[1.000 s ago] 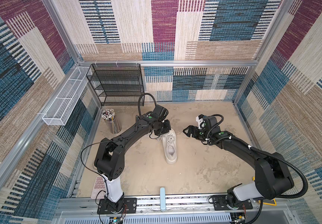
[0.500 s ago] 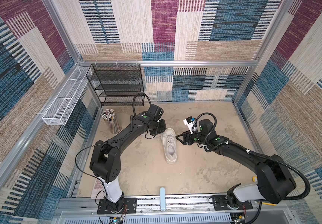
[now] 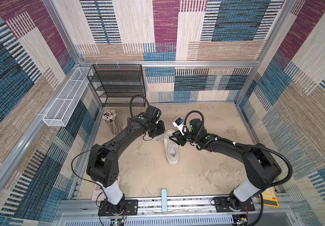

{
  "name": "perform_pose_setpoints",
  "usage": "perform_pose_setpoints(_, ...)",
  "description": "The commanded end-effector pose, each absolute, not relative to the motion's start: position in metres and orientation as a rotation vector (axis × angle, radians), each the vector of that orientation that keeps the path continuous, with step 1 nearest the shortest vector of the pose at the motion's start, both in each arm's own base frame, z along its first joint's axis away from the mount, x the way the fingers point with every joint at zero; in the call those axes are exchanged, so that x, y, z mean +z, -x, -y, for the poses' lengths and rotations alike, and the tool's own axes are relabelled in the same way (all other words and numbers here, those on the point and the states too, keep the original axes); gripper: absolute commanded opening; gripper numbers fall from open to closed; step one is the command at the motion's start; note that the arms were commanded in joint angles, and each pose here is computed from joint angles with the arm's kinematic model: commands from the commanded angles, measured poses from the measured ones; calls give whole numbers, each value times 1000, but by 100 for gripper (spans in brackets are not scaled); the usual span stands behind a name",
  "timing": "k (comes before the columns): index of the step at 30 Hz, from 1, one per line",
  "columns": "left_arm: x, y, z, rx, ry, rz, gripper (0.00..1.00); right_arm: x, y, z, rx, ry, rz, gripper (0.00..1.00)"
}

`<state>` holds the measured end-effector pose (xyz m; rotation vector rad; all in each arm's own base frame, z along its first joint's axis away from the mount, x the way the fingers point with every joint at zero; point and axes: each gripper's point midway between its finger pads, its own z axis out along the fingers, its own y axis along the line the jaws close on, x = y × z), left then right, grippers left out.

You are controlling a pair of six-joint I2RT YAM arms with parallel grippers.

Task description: Tie the shoes

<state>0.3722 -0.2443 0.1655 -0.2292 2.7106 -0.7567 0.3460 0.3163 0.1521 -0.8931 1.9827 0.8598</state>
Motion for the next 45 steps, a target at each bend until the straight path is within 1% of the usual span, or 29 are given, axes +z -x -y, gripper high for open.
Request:
perform_pose_setpoints(1,166,-368,242,-766,204,-2721,0,153,-351,-325,843,947,-1943,42)
perform_pose_setpoints(8,167,-367,241,-761,205,-2720,0,139,-356,-338,861,984,-1957,42)
perform_pose_setpoints(19,170,-365,239,-766,208,-2714,0,132,-364,-353,898,1042,-1939,41)
perform_pose_setpoints(24,170,-364,239,-771,210,-2713,0,137,-363,-356,931,1041,-1924,33)
perform_pose_setpoints(28,171,-363,239,-773,213,-2709,0,136,-363,-359,953,1045,-1922,24)
perform_pose_setpoints(31,171,-363,238,-772,214,-2707,0,135,-363,-360,956,1052,-1926,15)
perform_pose_setpoints(34,170,-362,238,-774,215,-2710,0,135,-364,-359,944,1040,-1940,2)
perform_pose_setpoints(35,170,-362,238,-774,213,-2709,0,135,-365,-358,935,1031,-1947,0)
perform_pose_setpoints(38,168,-363,238,-773,219,-2713,0,132,-370,-352,892,975,-1984,0)
perform_pose_setpoints(45,160,-360,240,-786,219,-2731,0,136,-381,-325,786,738,-2039,0)
